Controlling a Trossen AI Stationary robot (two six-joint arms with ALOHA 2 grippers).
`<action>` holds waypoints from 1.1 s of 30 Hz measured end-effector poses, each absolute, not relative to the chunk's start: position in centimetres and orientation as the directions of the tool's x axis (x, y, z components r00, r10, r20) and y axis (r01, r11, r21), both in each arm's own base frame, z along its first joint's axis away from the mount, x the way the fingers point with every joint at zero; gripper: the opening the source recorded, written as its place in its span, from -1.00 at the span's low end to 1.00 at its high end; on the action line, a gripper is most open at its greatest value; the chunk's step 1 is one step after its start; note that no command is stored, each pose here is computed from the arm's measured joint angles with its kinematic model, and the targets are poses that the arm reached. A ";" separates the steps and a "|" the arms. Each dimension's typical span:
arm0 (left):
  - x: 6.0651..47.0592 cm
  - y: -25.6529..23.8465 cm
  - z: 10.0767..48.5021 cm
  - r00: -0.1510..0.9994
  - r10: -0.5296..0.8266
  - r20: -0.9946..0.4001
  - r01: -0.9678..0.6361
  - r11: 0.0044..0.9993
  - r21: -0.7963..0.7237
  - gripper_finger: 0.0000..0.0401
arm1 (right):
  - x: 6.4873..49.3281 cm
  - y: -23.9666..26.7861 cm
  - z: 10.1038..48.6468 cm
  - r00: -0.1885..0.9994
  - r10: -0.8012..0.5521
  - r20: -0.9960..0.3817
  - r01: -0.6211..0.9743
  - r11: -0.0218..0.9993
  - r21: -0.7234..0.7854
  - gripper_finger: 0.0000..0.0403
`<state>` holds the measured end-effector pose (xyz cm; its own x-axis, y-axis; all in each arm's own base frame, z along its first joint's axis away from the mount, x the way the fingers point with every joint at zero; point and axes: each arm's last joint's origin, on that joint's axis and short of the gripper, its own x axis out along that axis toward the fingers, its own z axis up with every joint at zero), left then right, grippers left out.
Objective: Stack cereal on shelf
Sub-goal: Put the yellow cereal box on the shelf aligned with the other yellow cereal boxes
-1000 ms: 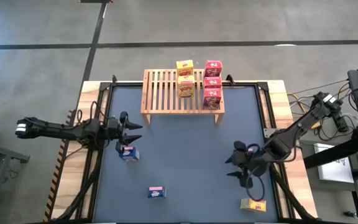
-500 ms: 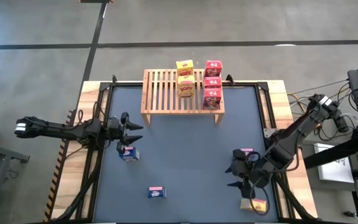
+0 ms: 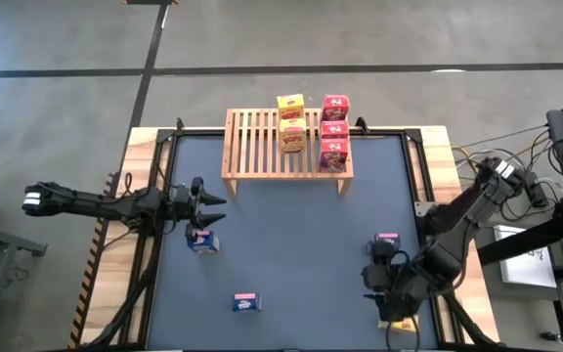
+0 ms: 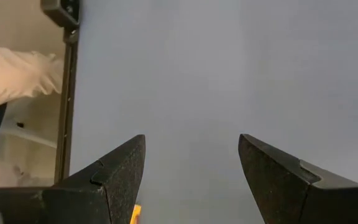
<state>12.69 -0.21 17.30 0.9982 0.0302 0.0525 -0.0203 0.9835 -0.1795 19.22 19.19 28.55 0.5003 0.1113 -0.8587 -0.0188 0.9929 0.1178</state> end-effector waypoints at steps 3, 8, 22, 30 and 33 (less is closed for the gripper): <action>12.7 -0.2 17.2 0.998 0.030 0.047 -0.021 0.984 -0.179 -0.04 | 18.9 20.1 28.3 0.507 0.100 -0.856 -0.040 0.995 0.093 0.22; 12.8 -0.2 17.2 0.999 0.030 0.040 -0.023 0.984 -0.179 -0.04 | 18.3 20.9 27.9 0.519 0.076 -0.851 -0.052 0.997 0.057 0.22; 9.9 -0.1 19.9 0.946 0.033 0.323 0.030 0.982 -0.186 -0.04 | 16.0 20.8 28.6 0.422 0.111 -0.900 0.022 0.991 0.132 0.22; 8.3 -0.1 21.6 0.856 0.035 0.516 0.068 0.981 -0.180 -0.04 | 15.3 20.7 29.2 0.433 0.134 -0.892 0.064 0.982 0.178 0.22; 8.3 -0.1 21.5 0.858 0.036 0.513 0.067 0.981 -0.180 -0.04 | 15.1 20.7 29.2 0.426 0.142 -0.893 0.089 0.976 0.197 0.22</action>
